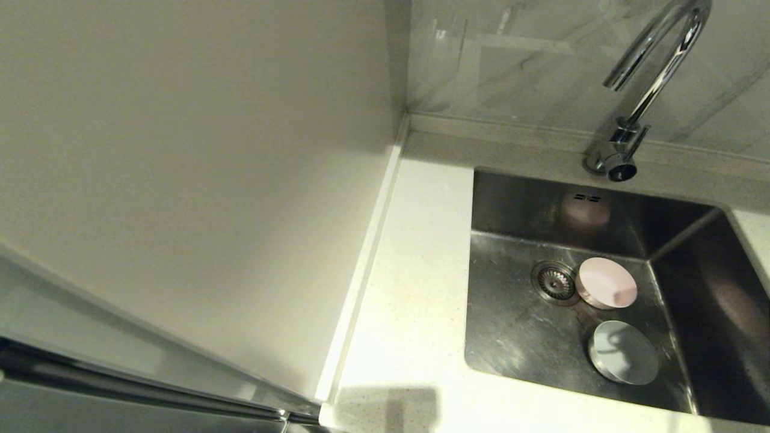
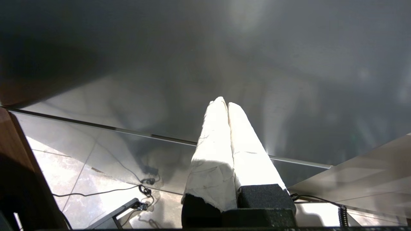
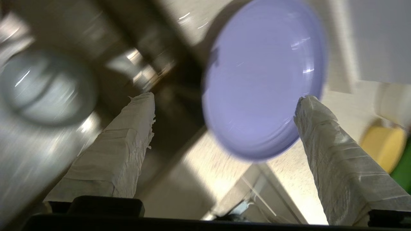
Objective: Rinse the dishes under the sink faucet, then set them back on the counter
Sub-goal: Put a plate into the sink
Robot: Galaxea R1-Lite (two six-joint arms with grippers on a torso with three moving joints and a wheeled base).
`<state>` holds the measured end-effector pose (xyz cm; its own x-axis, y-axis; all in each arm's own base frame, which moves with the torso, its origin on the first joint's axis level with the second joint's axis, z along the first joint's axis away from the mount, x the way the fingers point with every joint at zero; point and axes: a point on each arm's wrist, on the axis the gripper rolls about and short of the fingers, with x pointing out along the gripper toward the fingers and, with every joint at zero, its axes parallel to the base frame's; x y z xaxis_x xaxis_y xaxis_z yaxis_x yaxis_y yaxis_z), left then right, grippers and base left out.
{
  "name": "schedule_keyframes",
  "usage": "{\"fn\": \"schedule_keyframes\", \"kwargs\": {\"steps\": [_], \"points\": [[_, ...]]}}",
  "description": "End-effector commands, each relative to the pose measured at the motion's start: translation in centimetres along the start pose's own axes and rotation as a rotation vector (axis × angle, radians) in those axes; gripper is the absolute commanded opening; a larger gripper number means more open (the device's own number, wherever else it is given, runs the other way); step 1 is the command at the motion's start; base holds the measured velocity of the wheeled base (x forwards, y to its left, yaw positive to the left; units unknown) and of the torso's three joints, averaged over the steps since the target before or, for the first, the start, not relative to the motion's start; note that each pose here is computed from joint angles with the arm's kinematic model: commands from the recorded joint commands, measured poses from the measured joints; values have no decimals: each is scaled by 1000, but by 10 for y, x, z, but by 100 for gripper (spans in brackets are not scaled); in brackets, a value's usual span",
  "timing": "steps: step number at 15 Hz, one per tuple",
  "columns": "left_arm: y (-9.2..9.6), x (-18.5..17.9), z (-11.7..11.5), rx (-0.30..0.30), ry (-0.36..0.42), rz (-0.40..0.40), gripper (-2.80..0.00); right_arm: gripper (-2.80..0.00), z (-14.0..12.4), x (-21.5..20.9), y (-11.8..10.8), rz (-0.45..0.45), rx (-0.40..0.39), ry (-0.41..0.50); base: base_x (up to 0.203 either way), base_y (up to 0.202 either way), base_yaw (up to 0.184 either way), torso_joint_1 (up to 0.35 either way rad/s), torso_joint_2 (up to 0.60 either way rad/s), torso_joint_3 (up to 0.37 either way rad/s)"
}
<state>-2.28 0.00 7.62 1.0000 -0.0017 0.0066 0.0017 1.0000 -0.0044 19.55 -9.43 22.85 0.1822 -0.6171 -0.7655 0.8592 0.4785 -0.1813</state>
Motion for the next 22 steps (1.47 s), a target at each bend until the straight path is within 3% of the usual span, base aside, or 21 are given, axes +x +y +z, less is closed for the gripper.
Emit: {"fn": "schedule_keyframes", "kwargs": {"steps": [1,10,22], "points": [[0,0,-1,0,4,0,-280,0,-11,31,12,-130,-34,48,0,0,0,0,0,0],[0,0,-1,0,4,0,-280,0,-45,64,11,-164,-95,231,0,0,0,0,0,0],[0,0,-1,0,3,2,-280,0,-12,98,36,-145,-97,184,0,0,0,0,0,0]]}}
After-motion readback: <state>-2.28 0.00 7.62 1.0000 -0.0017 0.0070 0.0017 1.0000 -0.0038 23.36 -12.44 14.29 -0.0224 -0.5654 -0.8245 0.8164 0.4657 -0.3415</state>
